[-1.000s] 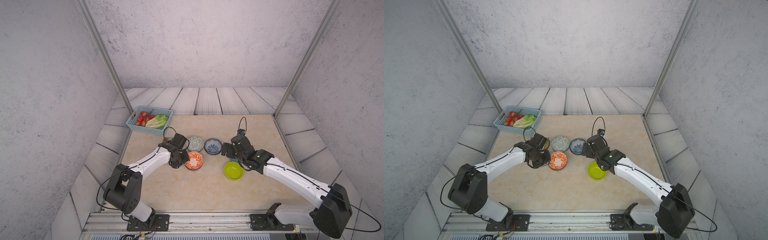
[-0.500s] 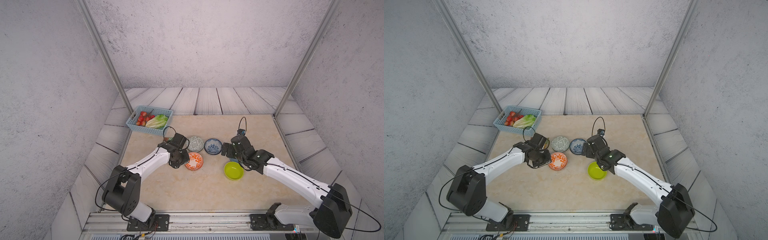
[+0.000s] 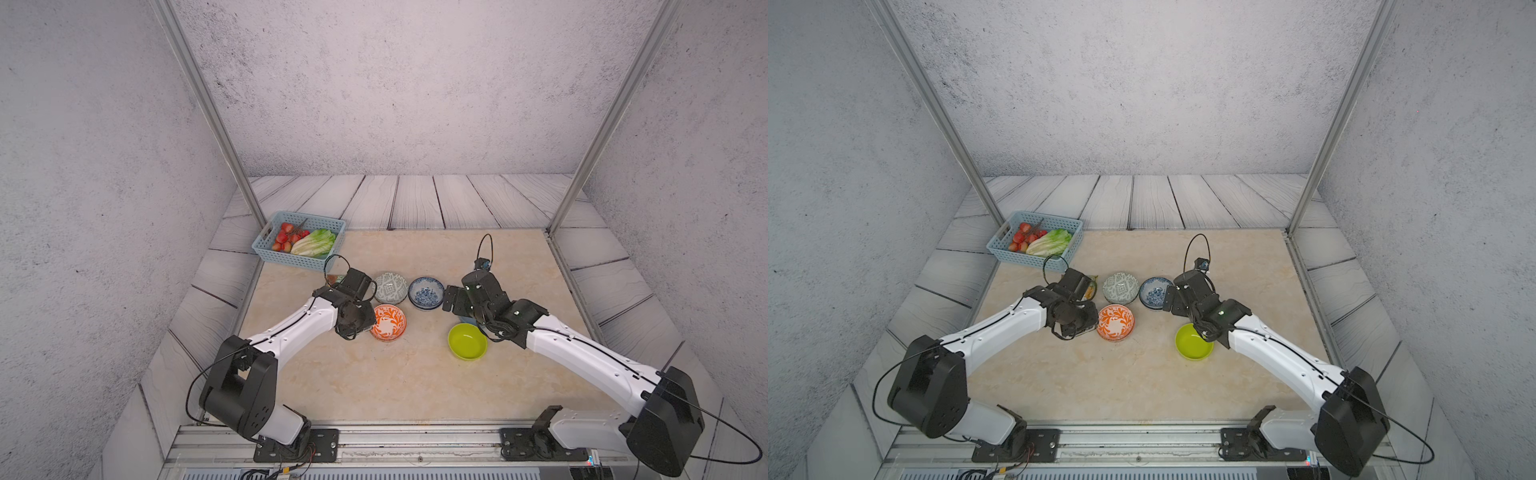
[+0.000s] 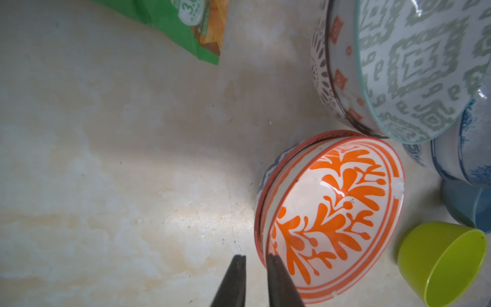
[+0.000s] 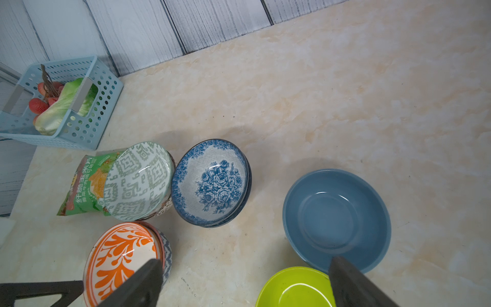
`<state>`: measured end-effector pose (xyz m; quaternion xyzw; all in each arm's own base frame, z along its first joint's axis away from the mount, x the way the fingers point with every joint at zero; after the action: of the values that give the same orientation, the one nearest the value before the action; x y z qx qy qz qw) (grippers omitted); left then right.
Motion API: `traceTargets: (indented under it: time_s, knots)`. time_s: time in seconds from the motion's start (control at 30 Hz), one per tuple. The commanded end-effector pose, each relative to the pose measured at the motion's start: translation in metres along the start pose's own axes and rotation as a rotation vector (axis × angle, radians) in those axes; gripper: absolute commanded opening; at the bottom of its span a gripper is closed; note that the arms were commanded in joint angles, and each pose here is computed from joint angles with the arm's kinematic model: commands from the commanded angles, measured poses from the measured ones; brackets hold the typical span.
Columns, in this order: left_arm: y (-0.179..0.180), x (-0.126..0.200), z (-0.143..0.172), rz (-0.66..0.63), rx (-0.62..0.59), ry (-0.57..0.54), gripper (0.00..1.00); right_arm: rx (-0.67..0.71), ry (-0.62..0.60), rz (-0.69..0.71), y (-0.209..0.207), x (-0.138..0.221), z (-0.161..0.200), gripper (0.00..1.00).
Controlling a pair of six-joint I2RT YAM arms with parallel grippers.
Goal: Stack the bowls
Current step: Place the bowl on the bowl.
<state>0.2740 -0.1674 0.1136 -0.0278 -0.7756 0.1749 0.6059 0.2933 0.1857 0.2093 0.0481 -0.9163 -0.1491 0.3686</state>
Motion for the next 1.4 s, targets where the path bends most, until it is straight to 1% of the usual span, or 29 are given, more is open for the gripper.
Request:
traceTargets:
  time_s: [0.0,0.17,0.37,0.67,0.73,0.87,1.07,1.23,1.37]
  knots:
    - [0.004,-0.010,0.003,-0.012,-0.015,0.020,0.20,0.009,0.004,-0.002,0.000,0.000,0.002,0.99]
    - [0.002,-0.015,0.004,0.016,-0.014,0.024,0.20,0.009,0.003,-0.001,0.000,-0.001,0.002,0.99]
    - [0.005,-0.015,0.006,0.021,-0.010,0.018,0.20,0.010,0.004,-0.004,0.001,0.000,0.002,0.99]
    - [0.008,-0.023,0.008,0.041,-0.014,0.021,0.40,0.009,0.006,-0.004,0.001,-0.001,0.002,0.99]
    - [0.007,-0.023,0.007,0.055,-0.020,0.016,0.42,0.010,0.007,-0.004,0.001,-0.001,0.003,0.99]
    - [-0.004,-0.022,0.003,0.114,-0.053,0.001,0.42,0.010,0.009,-0.004,0.001,-0.001,0.003,0.99]
    - [-0.013,-0.023,0.001,0.166,-0.080,-0.008,0.41,0.011,0.012,-0.004,0.001,-0.002,0.003,0.99]
    - [-0.018,-0.027,-0.001,0.191,-0.092,-0.001,0.40,0.012,0.012,-0.005,0.001,-0.002,0.003,0.99]
    - [-0.017,-0.027,0.000,0.188,-0.090,0.001,0.40,0.012,0.014,-0.003,0.001,-0.002,0.004,0.99]
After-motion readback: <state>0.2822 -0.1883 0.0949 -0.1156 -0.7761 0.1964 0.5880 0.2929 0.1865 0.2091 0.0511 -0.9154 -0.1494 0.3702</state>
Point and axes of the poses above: each gripper's point midway between its finger pads, its own x axis back along the fingers, its own y axis along the line the jaws close on, z = x × y, the point moved 3 cm from there along x, back along the fingers, and after that the axes turned 2 degrees about -x, right-handed, at the moved point
